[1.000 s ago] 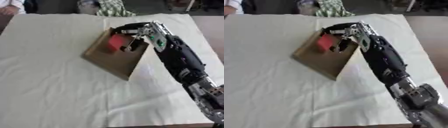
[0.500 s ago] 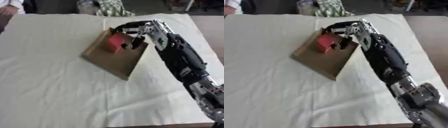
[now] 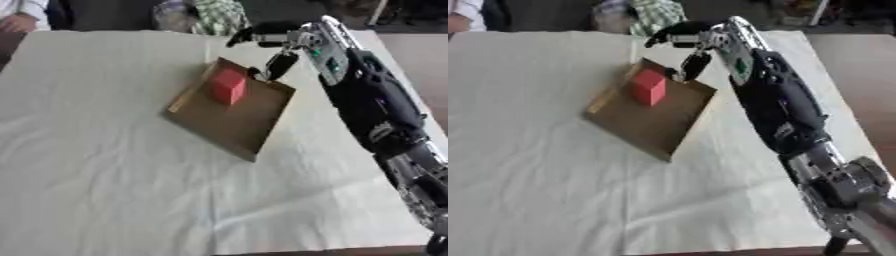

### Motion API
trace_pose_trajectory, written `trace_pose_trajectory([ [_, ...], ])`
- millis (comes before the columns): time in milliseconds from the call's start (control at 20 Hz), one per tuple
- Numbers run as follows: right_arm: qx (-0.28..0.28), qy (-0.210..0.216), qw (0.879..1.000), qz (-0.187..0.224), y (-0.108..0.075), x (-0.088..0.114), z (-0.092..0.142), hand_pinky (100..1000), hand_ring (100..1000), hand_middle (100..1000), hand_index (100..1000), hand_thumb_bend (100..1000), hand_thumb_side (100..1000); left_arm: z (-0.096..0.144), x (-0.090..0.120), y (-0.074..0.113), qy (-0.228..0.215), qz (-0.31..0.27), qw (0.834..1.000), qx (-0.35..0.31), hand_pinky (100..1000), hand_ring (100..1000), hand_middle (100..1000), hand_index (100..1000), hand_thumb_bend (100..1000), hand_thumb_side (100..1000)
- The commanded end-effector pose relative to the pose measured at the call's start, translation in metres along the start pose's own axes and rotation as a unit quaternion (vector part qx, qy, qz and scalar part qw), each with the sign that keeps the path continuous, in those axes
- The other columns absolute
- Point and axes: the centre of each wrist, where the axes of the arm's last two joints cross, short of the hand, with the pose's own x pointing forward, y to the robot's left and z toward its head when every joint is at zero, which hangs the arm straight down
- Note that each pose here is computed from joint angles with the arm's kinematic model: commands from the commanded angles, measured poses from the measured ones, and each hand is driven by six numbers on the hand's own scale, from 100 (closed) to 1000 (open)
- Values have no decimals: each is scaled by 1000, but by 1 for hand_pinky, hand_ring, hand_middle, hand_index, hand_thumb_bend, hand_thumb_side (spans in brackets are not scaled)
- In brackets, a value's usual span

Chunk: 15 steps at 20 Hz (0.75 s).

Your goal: Pick up objects on the table and place them in the box.

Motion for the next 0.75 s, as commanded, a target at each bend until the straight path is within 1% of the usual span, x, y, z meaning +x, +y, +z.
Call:
trace_pose_trajectory([
  [50, -87, -5, 996, 22, -40, 1, 37, 947, 904, 883, 918, 100, 758, -3, 6, 3, -7, -11, 1000, -5, 590, 887, 777, 737, 100, 648],
  [150, -126, -8, 992, 24, -48, 4, 58, 933, 863, 842, 871, 100, 848, -2, 6, 5, -7, -15, 1000, -4, 590, 887, 777, 737, 100, 648],
  [200, -142, -8, 990, 24, -50, 6, 68, 928, 850, 834, 860, 100, 861, -2, 6, 5, -7, -17, 1000, -3, 590, 887, 777, 738, 100, 648],
  [250, -157, -8, 987, 23, -51, 7, 77, 915, 814, 817, 837, 100, 877, -2, 6, 6, -7, -18, 1000, -2, 590, 887, 777, 738, 100, 648],
  [400, -200, -9, 980, 16, -51, 15, 103, 902, 773, 799, 815, 100, 865, -2, 7, 7, -9, -22, 1000, -1, 590, 886, 777, 738, 100, 647],
  [550, -239, -21, 971, 1, -49, 25, 124, 883, 734, 784, 800, 100, 848, -3, 8, 8, -10, -27, 1000, 1, 590, 887, 777, 738, 100, 646],
  [750, -294, -35, 955, -19, -48, 40, 151, 868, 708, 772, 789, 100, 833, -3, 8, 10, -12, -32, 999, 4, 590, 886, 777, 738, 100, 646],
])
